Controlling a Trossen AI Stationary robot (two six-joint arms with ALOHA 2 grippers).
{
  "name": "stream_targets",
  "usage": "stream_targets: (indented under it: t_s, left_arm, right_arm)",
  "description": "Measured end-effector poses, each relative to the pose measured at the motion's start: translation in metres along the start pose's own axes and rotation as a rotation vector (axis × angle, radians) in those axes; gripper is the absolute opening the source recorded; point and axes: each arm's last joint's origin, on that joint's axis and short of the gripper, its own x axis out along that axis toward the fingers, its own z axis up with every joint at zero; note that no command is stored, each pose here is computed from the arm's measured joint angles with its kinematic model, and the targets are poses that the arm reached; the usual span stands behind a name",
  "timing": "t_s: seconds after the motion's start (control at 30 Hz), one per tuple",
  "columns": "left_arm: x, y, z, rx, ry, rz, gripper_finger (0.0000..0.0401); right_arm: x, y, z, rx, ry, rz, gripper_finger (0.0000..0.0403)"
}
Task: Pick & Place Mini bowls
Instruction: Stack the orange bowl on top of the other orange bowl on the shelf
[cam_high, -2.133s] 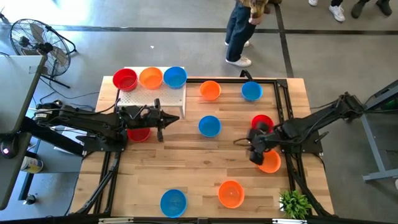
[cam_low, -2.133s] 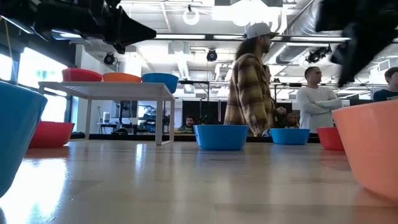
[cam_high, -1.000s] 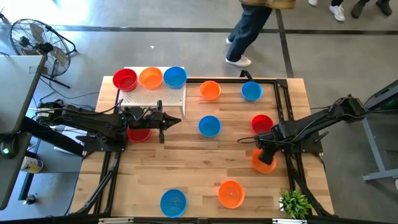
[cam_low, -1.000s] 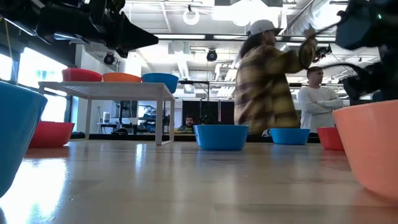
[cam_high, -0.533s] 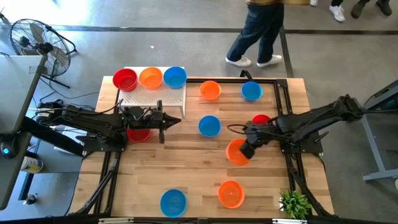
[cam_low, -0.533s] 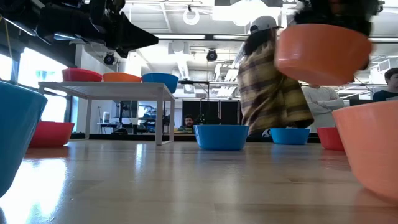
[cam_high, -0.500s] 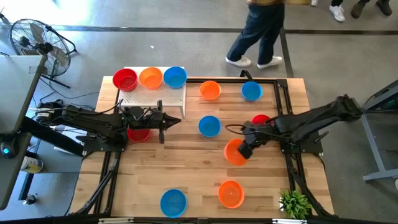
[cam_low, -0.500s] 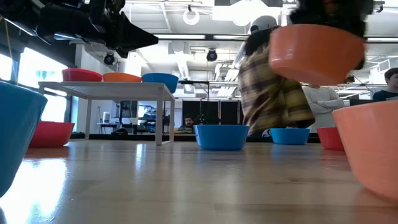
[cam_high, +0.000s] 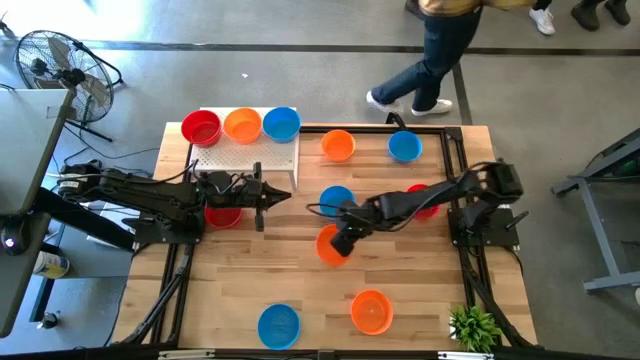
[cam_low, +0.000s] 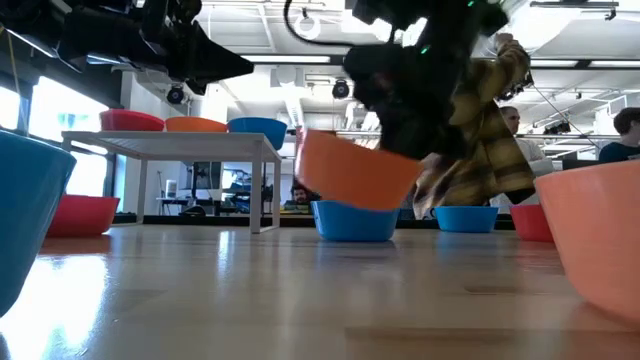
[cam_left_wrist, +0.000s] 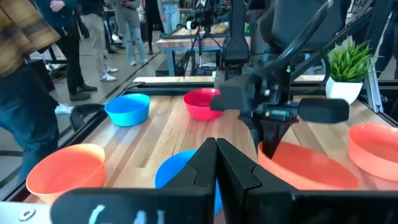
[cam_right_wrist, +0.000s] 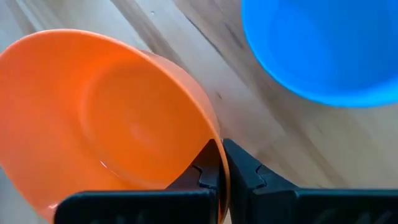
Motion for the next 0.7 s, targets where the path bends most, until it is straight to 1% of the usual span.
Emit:
stream_targets:
  t_s: [0.17, 0.37, 0.7]
  left_arm:
    - [0.000, 0.000, -0.001, 0.002, 0.009, 0.000, 0.0002]
    - [0.000, 0.000, -0.001, 0.005, 0.009, 0.000, 0.0002]
    - [0.000, 0.000, -0.001, 0.005, 0.008, 0.003, 0.0002]
  right_arm:
    - [0.014, 0.001, 0.008, -0.003, -0.037, 0.013, 0.0001]
    - [0.015, 0.000, 0.015, 0.003, -0.091, 0.014, 0.0001]
    - [0.015, 0.006, 0.013, 0.030, -0.110, 0.048, 0.0000]
